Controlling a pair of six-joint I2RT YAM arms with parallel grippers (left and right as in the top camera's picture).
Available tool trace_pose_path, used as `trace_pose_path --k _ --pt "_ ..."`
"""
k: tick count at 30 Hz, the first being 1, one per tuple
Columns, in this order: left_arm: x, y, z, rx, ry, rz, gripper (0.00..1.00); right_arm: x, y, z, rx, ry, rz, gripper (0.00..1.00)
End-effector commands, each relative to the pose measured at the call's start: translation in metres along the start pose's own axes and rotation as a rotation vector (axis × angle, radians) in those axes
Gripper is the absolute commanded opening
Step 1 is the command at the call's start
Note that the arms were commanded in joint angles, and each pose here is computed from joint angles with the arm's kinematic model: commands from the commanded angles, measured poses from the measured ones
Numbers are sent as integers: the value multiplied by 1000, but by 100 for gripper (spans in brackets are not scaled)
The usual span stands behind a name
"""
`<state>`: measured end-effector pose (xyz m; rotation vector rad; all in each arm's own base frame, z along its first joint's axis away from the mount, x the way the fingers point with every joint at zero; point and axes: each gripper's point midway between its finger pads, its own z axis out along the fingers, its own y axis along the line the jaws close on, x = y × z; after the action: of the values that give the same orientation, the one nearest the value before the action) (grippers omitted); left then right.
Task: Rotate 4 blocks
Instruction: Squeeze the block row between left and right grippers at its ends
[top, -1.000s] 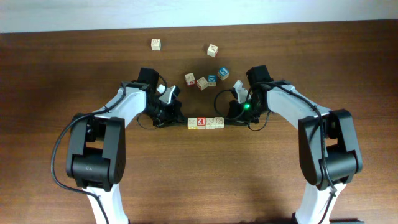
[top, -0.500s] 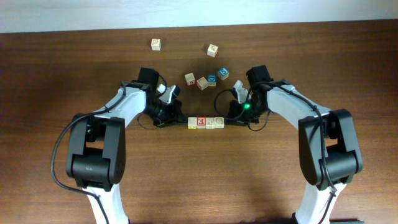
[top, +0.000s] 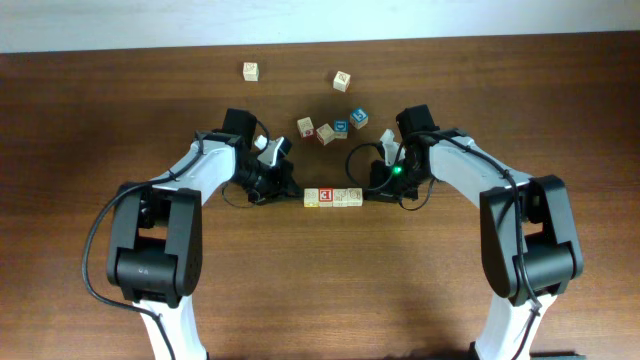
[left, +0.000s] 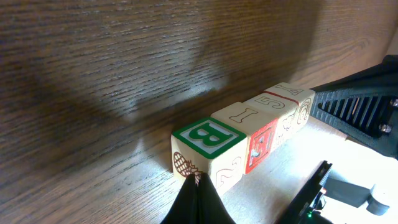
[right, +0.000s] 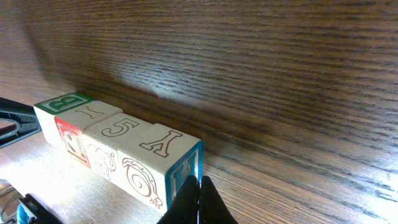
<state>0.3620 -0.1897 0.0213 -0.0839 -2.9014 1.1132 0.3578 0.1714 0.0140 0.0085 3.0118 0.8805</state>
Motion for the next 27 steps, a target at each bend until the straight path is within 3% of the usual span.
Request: trace_pose_path --k 1,27 --pt "4 -2 3 20 13 -10 0 -3 3 1 9 -5 -9 4" --pt "-2 9 3 -43 -13 3 0 -3 6 6 -23 8 -29 4"
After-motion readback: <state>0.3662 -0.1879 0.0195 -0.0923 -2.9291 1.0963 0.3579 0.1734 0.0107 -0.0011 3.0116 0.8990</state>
